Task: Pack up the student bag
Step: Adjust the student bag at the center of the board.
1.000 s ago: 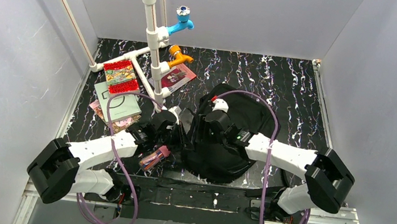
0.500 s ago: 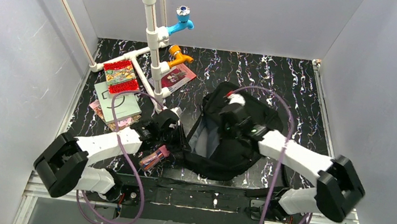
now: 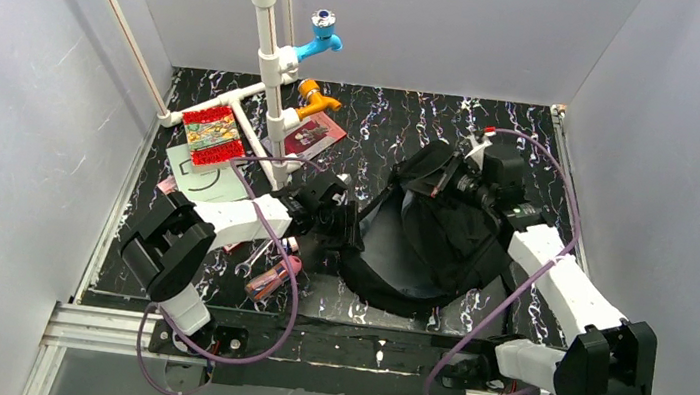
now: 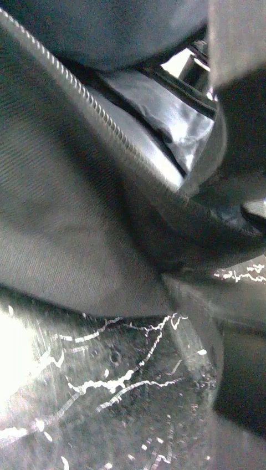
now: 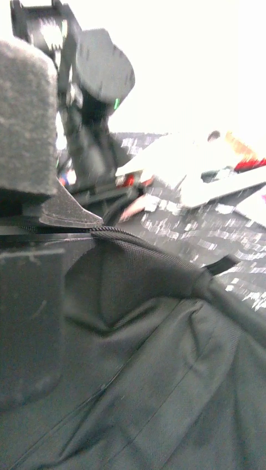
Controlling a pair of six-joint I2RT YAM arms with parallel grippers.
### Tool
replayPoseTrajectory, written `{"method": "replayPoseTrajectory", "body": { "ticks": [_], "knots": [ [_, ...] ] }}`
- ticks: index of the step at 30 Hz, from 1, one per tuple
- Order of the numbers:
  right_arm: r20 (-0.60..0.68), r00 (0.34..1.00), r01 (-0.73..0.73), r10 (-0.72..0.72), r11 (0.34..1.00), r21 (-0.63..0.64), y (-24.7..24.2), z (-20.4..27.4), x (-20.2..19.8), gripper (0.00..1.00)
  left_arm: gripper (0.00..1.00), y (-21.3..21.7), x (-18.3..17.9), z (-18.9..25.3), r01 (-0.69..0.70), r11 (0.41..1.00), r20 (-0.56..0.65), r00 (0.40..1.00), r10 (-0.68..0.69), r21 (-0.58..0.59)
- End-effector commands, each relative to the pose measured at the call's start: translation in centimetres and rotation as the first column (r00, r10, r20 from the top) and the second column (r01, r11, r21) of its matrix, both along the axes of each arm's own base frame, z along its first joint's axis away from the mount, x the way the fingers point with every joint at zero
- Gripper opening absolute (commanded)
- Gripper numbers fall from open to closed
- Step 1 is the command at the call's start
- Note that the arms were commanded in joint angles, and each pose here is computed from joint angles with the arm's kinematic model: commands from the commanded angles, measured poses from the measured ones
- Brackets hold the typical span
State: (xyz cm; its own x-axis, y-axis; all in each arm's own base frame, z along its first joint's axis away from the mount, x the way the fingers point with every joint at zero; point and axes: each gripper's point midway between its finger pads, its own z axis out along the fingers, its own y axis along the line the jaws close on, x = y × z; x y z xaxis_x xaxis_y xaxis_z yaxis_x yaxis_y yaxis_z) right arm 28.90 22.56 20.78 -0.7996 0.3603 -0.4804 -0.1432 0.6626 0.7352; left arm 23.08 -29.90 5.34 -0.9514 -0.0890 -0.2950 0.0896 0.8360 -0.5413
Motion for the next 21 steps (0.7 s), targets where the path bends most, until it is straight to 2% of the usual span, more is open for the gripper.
{"method": "replayPoseTrajectory", "body": {
  "ticks": [1,5,7,9,10,12,14,16,21],
  "knots": [
    [0.074,0.994,-0.098,0.081,0.959,0.265,1.5,7.3,1.1,0.01,0.51,-2.0,-0.1,2.0,0.13,0.988,0.063,0.99,-0.125,-0.083],
    [0.038,0.99,-0.144,0.139,0.965,0.218,1.6,5.3,1.2,0.01,0.62,-2.3,-1.0,4.9,0.197,0.972,0.154,0.972,-0.178,-0.126],
    [0.053,0.989,-0.14,0.135,0.984,0.113,0.7,3.9,1.4,0.01,0.67,-1.7,-1.5,6.1,0.207,0.97,0.175,0.967,-0.183,-0.129],
    [0.068,0.994,-0.088,0.091,0.995,-0.052,-1.3,2.0,2.0,0.01,0.8,-0.9,-2.1,7.4,0.204,0.97,0.195,0.965,-0.176,-0.132],
    [0.076,0.993,-0.08,0.089,0.991,-0.109,-2.1,1.2,2.0,0.01,0.89,-0.5,-2.4,8.4,0.202,0.969,0.214,0.962,-0.169,-0.143],
    [0.097,0.991,-0.076,0.095,0.98,-0.182,-3.1,-0.1,1.9,0.01,0.98,0.8,-3.1,9.8,0.187,0.973,0.231,0.961,-0.154,-0.132],
    [0.098,0.988,-0.093,0.117,0.971,-0.222,-3.5,-1.6,1.6,0.01,0.98,2.6,-3.6,11.2,0.173,0.981,0.256,0.956,-0.144,-0.093],
    [0.076,0.988,-0.114,0.137,0.962,-0.247,-3.6,-3.1,1.3,0.08,0.98,5.9,-4.4,11.7,0.134,0.991,0.272,0.953,-0.131,0.008],
    [0.088,0.976,-0.164,0.197,0.943,-0.288,-3.3,-4.7,0.7,0.25,0.98,15.4,-4.2,13.2,-0.128,0.973,0.369,0.928,0.049,0.193]
  ]
}}
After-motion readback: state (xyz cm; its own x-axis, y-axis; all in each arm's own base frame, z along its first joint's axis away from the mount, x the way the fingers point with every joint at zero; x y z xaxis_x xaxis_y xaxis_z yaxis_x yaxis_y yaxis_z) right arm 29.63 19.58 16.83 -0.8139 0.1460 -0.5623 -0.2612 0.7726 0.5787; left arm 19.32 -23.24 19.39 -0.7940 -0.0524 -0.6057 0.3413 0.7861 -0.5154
